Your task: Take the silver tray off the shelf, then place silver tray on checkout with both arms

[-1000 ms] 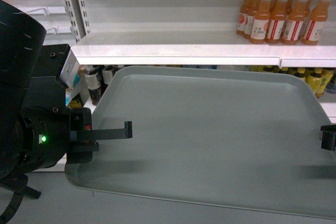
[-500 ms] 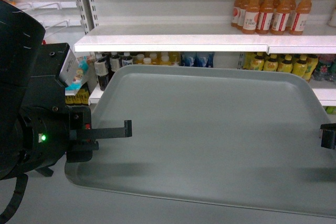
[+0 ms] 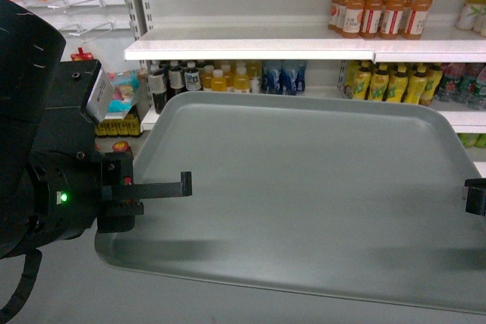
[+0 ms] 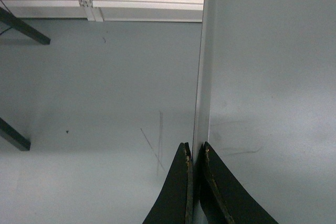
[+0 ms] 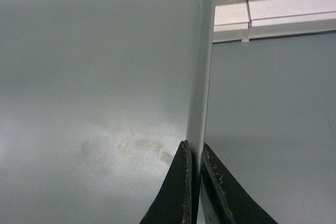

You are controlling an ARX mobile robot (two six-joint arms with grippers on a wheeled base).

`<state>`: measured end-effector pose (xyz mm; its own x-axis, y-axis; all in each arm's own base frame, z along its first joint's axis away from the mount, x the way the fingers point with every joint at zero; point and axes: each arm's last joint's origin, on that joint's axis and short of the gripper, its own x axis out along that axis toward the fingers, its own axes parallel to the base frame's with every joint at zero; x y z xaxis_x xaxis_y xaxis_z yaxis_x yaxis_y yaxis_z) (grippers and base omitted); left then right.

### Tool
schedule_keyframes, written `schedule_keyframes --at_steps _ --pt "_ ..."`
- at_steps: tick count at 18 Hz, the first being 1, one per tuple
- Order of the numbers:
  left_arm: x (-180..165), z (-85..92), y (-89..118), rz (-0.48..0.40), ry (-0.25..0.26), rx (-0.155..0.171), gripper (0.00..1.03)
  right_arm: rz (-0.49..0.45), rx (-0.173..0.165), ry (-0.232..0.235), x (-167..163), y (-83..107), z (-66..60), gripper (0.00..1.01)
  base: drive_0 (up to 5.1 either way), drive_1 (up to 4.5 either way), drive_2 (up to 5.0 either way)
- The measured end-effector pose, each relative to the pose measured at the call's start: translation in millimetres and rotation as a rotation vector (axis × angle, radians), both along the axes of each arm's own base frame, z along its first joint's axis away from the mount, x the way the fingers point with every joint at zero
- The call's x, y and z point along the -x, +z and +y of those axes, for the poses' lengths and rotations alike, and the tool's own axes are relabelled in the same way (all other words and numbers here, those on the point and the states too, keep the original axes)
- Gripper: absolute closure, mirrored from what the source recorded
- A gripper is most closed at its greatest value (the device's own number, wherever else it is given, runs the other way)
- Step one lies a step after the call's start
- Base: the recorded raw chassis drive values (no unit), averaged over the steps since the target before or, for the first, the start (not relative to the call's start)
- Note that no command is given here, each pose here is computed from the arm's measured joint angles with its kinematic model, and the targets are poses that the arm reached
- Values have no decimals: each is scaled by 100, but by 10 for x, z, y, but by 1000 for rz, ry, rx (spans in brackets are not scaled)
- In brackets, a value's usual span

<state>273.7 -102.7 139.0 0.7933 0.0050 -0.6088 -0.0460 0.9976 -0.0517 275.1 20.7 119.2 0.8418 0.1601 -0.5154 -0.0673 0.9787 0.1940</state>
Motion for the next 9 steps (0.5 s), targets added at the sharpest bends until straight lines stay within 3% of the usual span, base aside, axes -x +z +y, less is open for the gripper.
schedule_keyframes --at_steps 9 --pt "5 3 -15 10 2 -6 100 10 1 0 5 -12 1 98 7 -423 438"
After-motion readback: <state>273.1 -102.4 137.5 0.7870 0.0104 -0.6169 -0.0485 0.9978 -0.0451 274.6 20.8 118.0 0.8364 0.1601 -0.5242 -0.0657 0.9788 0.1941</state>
